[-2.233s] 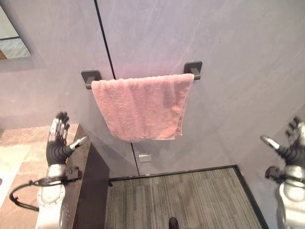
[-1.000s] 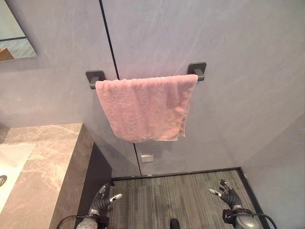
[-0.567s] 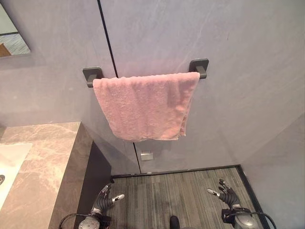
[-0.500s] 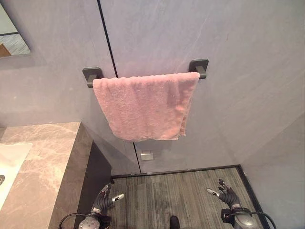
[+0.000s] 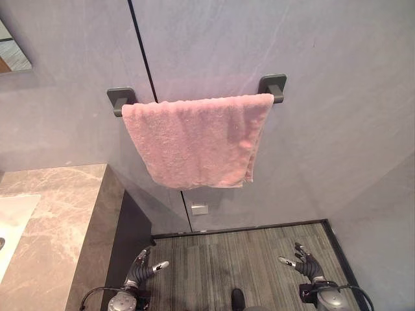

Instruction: Put brush and paste in cup on sink, flatten towel.

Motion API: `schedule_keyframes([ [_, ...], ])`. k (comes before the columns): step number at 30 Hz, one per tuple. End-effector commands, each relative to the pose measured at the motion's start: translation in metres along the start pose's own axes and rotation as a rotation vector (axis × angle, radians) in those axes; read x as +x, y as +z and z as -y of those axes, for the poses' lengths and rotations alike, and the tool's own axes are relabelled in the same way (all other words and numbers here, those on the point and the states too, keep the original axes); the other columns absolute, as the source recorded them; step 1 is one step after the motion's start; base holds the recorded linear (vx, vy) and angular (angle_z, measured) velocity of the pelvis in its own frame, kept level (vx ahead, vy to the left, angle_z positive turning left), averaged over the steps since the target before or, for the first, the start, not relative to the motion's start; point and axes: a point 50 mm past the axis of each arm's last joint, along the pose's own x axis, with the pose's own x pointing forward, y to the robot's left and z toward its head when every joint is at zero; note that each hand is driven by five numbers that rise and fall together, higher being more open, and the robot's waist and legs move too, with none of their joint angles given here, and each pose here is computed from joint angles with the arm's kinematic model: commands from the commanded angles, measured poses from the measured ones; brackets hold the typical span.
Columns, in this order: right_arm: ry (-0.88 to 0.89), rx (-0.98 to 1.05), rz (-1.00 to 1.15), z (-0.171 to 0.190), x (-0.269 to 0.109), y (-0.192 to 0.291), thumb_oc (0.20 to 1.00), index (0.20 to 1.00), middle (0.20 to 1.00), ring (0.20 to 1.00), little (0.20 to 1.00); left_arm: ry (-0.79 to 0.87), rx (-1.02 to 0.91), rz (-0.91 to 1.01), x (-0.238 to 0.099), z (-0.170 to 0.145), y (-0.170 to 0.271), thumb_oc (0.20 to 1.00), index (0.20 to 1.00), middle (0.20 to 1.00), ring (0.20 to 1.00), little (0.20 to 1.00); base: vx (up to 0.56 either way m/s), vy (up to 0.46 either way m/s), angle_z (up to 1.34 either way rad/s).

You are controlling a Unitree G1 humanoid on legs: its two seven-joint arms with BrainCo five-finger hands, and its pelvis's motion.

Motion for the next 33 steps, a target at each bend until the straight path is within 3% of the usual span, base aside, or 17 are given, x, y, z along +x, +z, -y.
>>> schedule_keyframes([
  [1,-0.072,-0.014,0.083,0.014,0.011,0.023,1.000,1.000,1.000,1.000,1.000,0.045,0.064,0.053,0.004,-0.018,0.010,1.000,1.000,1.000,1.000,1.000,0.00,0.000,0.00],
  [33,-0.048,-0.037,0.045,0.003,0.014,0.018,1.000,1.000,1.000,1.000,1.000,0.049,0.083,0.039,0.005,-0.017,0.008,1.000,1.000,1.000,1.000,1.000,0.00,0.000,0.00],
])
